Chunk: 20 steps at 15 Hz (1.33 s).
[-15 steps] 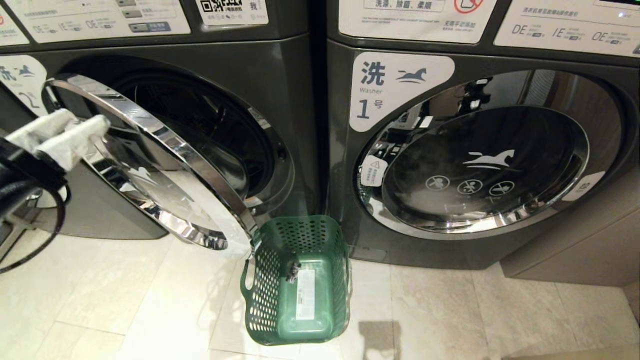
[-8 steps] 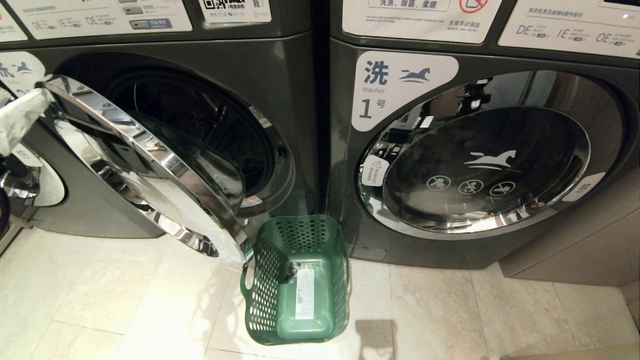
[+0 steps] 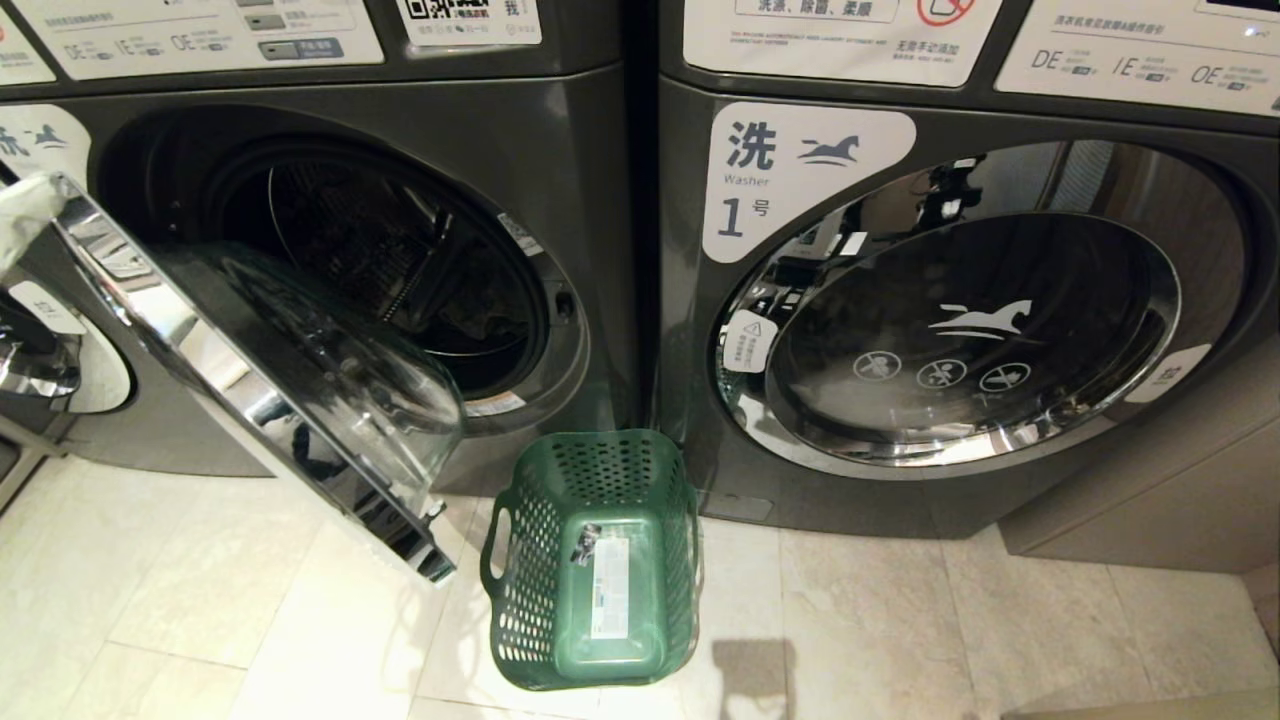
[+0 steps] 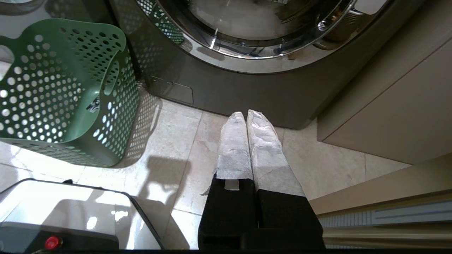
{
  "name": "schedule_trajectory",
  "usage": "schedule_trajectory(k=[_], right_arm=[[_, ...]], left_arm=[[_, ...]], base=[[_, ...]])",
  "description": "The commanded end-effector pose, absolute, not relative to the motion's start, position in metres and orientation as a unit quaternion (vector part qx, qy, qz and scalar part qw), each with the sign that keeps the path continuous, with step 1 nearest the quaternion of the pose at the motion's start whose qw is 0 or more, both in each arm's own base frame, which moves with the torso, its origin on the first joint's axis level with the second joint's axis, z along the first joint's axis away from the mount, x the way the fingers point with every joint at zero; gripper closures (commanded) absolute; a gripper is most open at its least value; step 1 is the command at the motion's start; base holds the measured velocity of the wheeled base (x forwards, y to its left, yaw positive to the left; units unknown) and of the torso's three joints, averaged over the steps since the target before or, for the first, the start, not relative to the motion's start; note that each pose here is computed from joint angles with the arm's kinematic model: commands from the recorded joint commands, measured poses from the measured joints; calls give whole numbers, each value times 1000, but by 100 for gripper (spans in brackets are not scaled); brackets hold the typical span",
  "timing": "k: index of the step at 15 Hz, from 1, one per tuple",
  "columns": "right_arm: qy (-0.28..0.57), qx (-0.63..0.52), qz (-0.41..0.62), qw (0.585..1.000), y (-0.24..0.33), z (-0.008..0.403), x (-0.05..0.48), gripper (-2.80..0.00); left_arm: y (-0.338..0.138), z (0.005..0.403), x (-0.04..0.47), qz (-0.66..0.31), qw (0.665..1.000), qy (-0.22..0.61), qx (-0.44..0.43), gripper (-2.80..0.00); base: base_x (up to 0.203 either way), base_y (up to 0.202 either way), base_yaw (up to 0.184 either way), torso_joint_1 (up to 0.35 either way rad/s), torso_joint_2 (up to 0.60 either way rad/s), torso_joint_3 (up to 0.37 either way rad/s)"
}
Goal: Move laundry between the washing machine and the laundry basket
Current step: Open the lid of the washing machine
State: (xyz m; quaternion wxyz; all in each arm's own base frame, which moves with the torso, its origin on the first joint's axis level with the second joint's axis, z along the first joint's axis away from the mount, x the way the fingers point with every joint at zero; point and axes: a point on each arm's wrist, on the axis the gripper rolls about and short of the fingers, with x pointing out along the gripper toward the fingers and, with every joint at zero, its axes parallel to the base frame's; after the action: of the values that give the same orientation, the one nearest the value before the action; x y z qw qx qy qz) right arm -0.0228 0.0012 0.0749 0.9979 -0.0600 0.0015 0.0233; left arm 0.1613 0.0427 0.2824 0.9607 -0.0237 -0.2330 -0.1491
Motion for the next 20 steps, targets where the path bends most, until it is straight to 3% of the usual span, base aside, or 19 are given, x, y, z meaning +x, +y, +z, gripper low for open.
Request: schedule_trajectory(k=[1,6,8,10,12,20], right_arm=[[2,-60,25,998,1,75,-23,0],[2,-60,25,998,1,75,-23,0],[2,-60,25,998,1,75,-23,0],[2,-60,25,998,1,75,-23,0],[2,-60,25,998,1,75,-23,0],[2,-60,25,998,1,75,-23,0]], left_arm=[[39,300,149,-142,961,-237,-24,0],[27,331,137,-91,981,-167,-32,0],[20,327,137,-33,990,-134,-25,0],[15,311,132,61,997,-49,-20,0],[1,296,127,44,999,20,-8,0],[-1,275,125,116,991,65,34,0]], base=[[0,0,0,0,0,0],[0,0,0,0,0,0],[0,0,0,0,0,0],[0,0,0,0,0,0],[0,0,0,0,0,0],[0,0,0,0,0,0]])
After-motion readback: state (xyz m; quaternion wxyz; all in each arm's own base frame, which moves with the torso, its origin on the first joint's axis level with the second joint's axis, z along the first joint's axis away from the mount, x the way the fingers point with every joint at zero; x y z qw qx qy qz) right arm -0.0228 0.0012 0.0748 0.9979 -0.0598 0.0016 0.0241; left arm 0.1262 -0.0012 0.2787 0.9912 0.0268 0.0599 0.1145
